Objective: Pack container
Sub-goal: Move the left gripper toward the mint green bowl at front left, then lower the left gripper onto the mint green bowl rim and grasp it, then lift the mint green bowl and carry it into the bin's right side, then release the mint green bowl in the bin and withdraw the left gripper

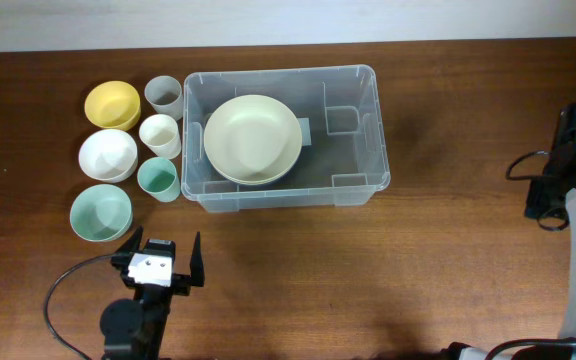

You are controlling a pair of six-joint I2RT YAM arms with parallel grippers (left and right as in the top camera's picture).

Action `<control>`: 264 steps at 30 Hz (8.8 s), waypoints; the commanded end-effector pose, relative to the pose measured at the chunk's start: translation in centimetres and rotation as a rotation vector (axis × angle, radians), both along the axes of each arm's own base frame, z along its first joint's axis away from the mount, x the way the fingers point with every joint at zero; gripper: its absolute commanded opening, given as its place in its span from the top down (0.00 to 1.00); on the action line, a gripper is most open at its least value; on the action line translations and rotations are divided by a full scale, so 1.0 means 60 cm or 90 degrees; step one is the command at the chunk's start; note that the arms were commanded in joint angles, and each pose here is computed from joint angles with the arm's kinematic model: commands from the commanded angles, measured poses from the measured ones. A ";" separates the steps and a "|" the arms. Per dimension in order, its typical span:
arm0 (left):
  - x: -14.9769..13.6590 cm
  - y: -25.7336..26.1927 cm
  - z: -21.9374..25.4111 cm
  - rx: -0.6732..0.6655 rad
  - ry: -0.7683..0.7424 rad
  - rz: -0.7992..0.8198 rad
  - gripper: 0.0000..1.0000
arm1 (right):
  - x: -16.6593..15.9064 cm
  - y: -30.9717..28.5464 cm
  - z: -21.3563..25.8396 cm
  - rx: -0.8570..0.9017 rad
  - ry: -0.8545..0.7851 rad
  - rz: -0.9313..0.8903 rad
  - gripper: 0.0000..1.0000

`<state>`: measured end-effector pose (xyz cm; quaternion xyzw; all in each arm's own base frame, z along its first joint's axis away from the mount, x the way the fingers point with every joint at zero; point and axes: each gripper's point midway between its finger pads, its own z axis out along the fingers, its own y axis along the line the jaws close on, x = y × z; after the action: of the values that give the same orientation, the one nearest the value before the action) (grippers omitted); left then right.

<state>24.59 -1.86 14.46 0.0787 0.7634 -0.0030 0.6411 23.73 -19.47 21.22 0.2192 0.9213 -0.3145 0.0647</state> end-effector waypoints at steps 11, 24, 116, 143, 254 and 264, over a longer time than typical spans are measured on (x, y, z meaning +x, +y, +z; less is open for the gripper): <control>0.035 0.011 0.105 0.096 0.069 -0.013 0.00 | 0.015 -0.007 -0.002 -0.007 -0.012 0.012 0.01; 0.097 0.100 0.173 -0.068 0.263 0.113 0.00 | 0.026 0.012 -0.015 0.043 -0.032 0.027 0.01; 0.033 0.334 -0.212 -0.490 0.713 0.686 0.35 | 0.026 0.012 -0.015 0.043 -0.032 0.027 0.01; 0.042 0.341 -0.191 -0.495 0.697 0.690 0.99 | 0.026 0.012 -0.015 0.043 -0.032 0.027 0.01; 0.403 0.003 0.223 -0.233 0.519 0.265 0.20 | 0.026 0.012 -0.015 0.043 -0.032 0.027 0.01; 0.290 0.297 0.138 -0.436 0.606 0.597 0.07 | 0.026 0.012 -0.015 0.043 -0.032 0.027 0.01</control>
<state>43.65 14.07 23.51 -0.4080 0.8945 0.0040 0.1829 25.36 -18.65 20.58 0.2067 0.9343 -0.2758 0.0906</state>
